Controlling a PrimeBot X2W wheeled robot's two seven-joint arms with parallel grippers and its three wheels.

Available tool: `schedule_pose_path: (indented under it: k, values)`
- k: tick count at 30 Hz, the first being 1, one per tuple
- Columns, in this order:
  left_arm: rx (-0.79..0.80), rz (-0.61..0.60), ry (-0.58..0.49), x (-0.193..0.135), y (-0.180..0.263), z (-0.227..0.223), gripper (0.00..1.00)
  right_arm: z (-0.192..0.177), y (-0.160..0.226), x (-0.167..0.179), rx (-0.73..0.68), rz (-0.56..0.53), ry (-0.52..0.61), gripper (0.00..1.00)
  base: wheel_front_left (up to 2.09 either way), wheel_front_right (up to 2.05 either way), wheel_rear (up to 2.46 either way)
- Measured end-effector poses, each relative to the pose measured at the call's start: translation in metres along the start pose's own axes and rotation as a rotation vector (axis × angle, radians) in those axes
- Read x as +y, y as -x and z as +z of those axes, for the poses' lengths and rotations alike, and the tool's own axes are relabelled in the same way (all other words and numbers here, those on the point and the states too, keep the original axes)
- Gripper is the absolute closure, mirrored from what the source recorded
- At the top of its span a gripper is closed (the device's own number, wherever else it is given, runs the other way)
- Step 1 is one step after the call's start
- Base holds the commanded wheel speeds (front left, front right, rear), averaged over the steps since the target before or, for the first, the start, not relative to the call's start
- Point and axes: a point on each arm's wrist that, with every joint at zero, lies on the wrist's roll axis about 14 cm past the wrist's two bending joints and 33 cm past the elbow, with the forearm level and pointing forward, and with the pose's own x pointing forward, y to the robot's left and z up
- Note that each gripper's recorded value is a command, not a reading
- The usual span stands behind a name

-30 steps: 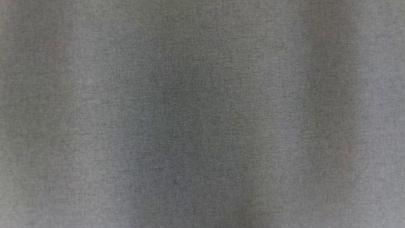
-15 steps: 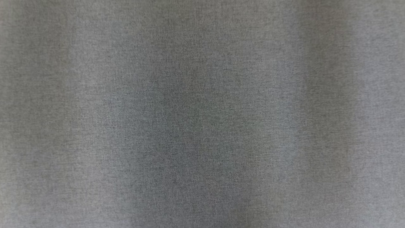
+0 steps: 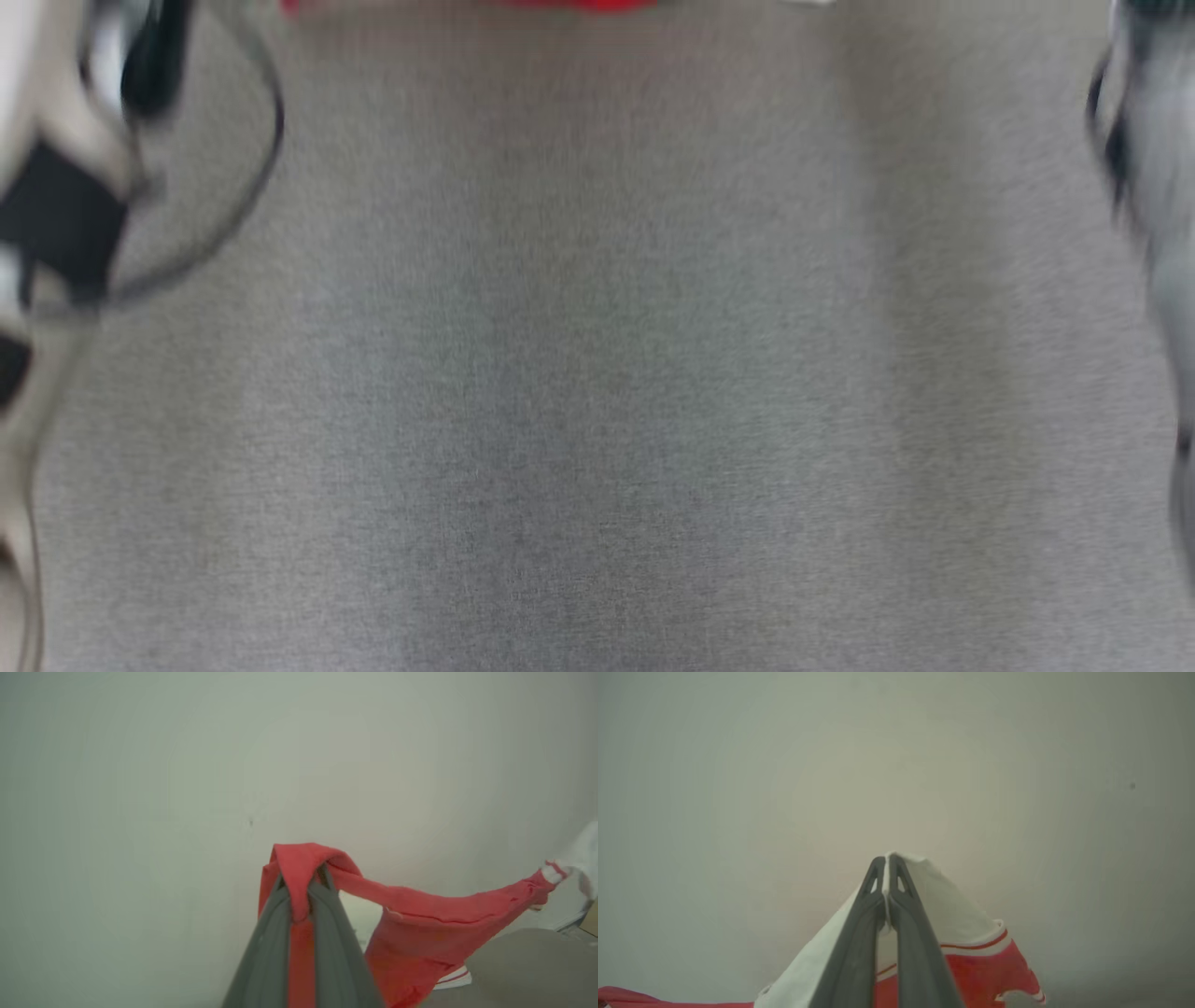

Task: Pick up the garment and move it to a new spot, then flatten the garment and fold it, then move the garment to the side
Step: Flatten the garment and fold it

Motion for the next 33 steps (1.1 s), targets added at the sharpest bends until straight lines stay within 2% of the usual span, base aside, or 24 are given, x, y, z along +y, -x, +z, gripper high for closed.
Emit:
schedule_pose_path:
  k: [3, 6, 11, 14, 18, 23, 27, 33]
  values:
    - [-0.018, 0.037, 0.053, 0.003, 0.031, -0.001, 1.00, -0.007, 0.043, -0.023, 0.034, -0.029, -0.024, 1.00, 0.00, 0.00, 0.00]
    - [0.013, 0.080, 0.106, 0.000, 0.071, -0.022, 1.00, -0.019, 0.089, -0.039, 0.084, -0.053, -0.037, 1.00, 0.00, 0.00, 0.00]
    - [0.088, 0.101, 0.185, -0.033, 0.138, -0.058, 1.00, -0.043, 0.166, -0.061, 0.153, -0.128, -0.110, 1.00, 0.00, 0.00, 0.00]
    - [0.129, 0.121, 0.226, -0.049, 0.173, -0.073, 1.00, -0.062, 0.208, -0.064, 0.205, -0.168, -0.166, 1.00, 0.00, 0.00, 0.00]
    - [0.218, 0.140, 0.221, -0.067, 0.219, -0.099, 1.00, -0.086, 0.259, -0.063, 0.293, -0.205, -0.183, 1.00, 0.00, 0.00, 0.00]
    - [0.305, 0.195, 0.208, -0.068, 0.264, -0.121, 1.00, -0.117, 0.318, -0.068, 0.423, -0.260, -0.143, 1.00, 0.00, 0.00, 0.00]
    - [0.370, 0.253, 0.198, -0.066, 0.300, -0.136, 1.00, -0.140, 0.362, -0.064, 0.517, -0.312, -0.179, 1.00, 0.00, 0.00, 0.00]
    - [0.429, 0.325, 0.267, -0.074, 0.342, -0.151, 1.00, -0.160, 0.410, -0.056, 0.623, -0.358, -0.202, 1.00, 0.00, 0.00, 0.00]
